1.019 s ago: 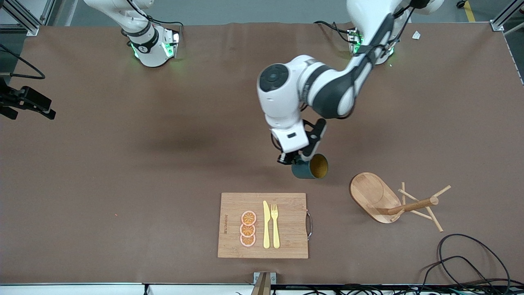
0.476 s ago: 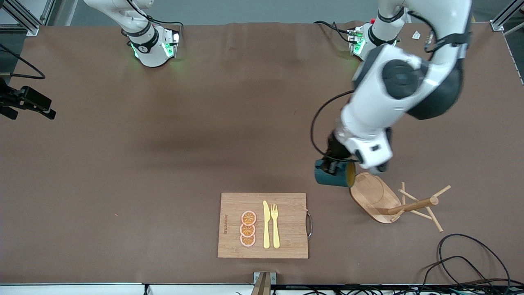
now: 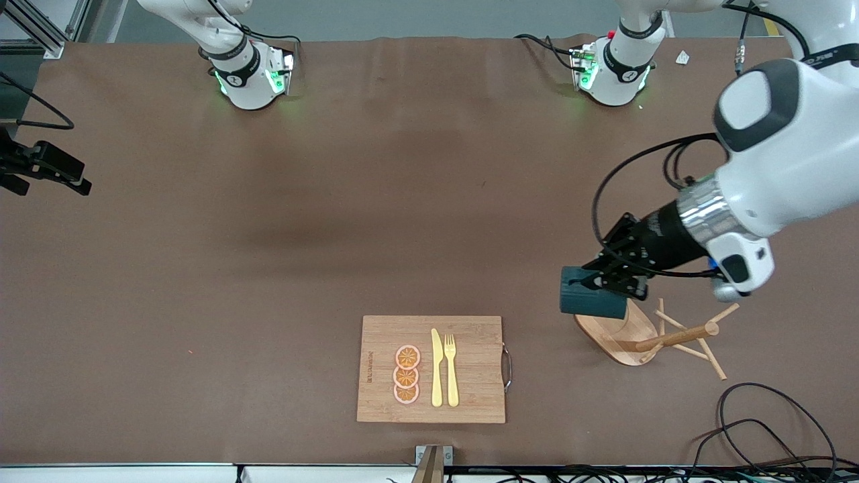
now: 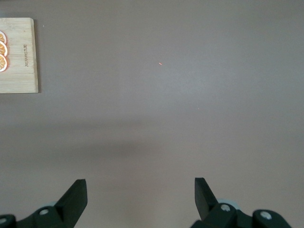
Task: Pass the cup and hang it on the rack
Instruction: 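Carry the mug by its handle with the left gripper to the rack, then slide the mug handle onto a rack peg with the left gripper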
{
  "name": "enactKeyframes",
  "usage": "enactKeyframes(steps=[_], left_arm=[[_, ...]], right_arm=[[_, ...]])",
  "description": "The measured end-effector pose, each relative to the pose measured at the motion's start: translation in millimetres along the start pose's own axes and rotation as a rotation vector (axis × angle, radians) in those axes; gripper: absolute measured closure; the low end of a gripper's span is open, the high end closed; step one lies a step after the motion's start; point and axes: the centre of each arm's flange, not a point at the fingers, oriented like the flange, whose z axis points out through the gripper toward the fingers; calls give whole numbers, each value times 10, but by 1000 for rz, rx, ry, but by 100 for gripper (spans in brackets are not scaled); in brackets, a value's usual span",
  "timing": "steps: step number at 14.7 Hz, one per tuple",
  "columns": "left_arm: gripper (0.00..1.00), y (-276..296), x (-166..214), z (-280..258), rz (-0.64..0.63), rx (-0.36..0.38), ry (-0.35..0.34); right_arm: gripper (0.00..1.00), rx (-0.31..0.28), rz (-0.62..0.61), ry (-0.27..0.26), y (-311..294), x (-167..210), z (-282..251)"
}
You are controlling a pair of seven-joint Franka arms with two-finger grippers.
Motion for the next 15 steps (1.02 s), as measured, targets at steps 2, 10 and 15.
enactKeyframes(steps=[2, 10, 15], left_arm=[[79, 6, 298, -114, -11, -30, -78], [79, -11, 895, 20, -63, -54, -211], [79, -130, 1358, 107, -2, -35, -318]], right_arm=[[0, 0, 0, 0, 0, 0, 0], [0, 0, 0, -1, 2, -1, 0], [0, 0, 1, -1, 6, -1, 0]])
